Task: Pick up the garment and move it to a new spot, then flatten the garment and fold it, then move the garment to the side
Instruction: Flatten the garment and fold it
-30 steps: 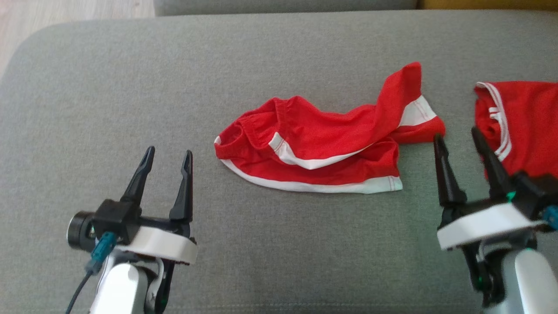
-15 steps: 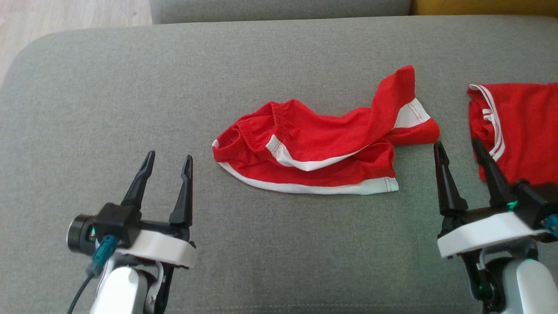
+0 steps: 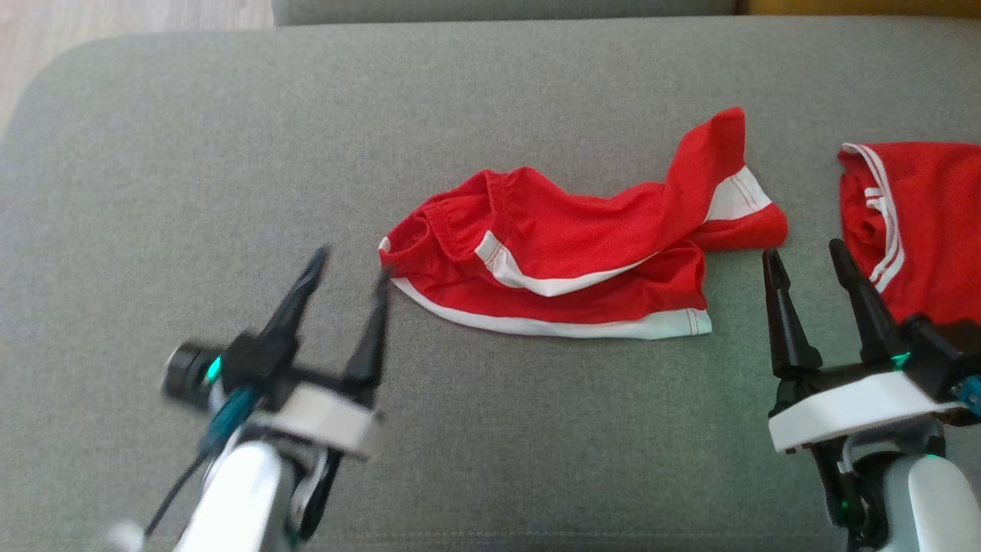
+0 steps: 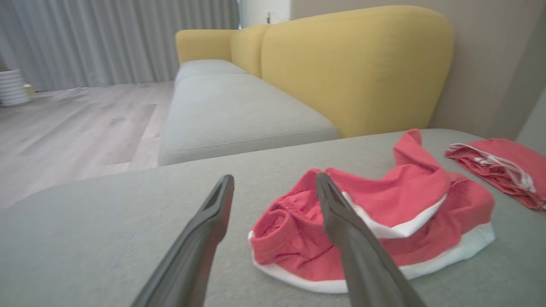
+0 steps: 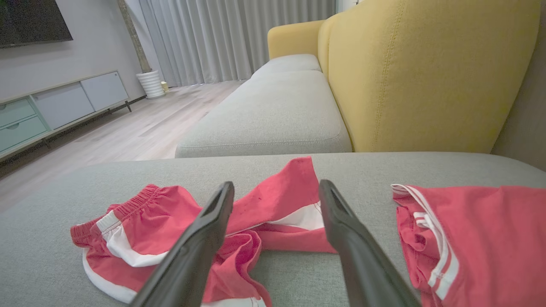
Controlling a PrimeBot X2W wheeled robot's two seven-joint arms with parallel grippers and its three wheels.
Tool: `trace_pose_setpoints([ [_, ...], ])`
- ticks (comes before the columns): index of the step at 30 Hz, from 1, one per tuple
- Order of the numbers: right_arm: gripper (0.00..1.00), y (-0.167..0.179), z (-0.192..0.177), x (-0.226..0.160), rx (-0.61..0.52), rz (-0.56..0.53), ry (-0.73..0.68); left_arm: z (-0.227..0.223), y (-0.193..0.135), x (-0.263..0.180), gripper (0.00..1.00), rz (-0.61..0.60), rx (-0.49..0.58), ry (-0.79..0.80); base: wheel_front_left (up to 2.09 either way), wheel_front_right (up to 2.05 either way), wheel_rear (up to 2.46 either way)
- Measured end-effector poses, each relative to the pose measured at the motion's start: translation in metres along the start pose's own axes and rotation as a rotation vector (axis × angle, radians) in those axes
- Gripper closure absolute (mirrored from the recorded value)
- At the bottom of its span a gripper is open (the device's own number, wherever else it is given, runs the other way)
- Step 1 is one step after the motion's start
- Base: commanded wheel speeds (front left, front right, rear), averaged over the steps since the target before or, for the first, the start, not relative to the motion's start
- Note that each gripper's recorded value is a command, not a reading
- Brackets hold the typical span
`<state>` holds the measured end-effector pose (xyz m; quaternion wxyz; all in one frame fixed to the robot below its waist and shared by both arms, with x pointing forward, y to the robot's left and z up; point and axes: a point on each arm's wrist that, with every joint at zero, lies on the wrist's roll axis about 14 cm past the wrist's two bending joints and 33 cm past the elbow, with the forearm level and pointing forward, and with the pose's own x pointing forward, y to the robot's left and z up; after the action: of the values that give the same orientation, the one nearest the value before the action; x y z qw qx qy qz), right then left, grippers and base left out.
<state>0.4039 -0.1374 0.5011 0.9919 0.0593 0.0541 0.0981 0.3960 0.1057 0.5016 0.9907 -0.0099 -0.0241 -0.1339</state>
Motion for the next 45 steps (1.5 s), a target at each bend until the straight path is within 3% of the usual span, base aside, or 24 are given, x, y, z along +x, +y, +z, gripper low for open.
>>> trace_pose_setpoints([
  [6,0.0,0.0,-0.01,0.005,0.008,0.001,0.028,0.013,-0.049,0.049,0.0,-0.203,-0.034,0.013,0.0,0.0,0.0],
  [11,0.0,-0.006,-0.01,0.009,0.008,-0.014,0.026,-0.037,-0.077,0.06,0.0,-0.305,-0.07,0.24,0.0,0.0,0.0],
  [17,0.0,-0.015,-0.02,0.006,0.021,-0.041,0.054,-0.078,-0.083,0.055,0.0,-0.325,-0.104,0.404,0.0,0.0,0.0],
  [18,0.0,-0.015,-0.02,0.006,0.022,-0.042,0.057,-0.078,-0.082,0.057,0.33,-0.324,-0.106,0.408,0.0,0.0,0.0],
  [19,0.0,-0.016,-0.021,0.006,0.024,-0.043,0.059,-0.078,-0.082,0.058,0.78,-0.326,-0.104,0.406,0.0,0.0,0.0],
  [20,0.0,-0.016,-0.023,0.006,0.03,-0.045,0.062,-0.077,-0.083,0.06,1.0,-0.328,-0.1,0.403,0.0,0.0,0.0],
  [27,0.0,-0.025,-0.031,0.012,0.042,-0.068,0.086,-0.074,-0.083,0.063,1.0,-0.339,-0.092,0.379,0.0,0.0,0.0],
  [33,0.0,-0.059,-0.028,0.047,0.014,-0.112,0.118,-0.067,-0.077,0.069,1.0,-0.323,-0.094,0.328,0.0,0.0,0.0],
  [37,0.0,-0.073,-0.042,0.076,-0.001,-0.116,0.204,-0.06,-0.07,0.078,1.0,-0.311,-0.088,0.291,0.0,0.0,0.0],
  [45,0.0,-0.066,-0.105,0.108,-0.031,-0.062,0.478,-0.06,-0.064,0.084,1.0,-0.307,-0.079,0.26,0.0,0.0,0.0],
])
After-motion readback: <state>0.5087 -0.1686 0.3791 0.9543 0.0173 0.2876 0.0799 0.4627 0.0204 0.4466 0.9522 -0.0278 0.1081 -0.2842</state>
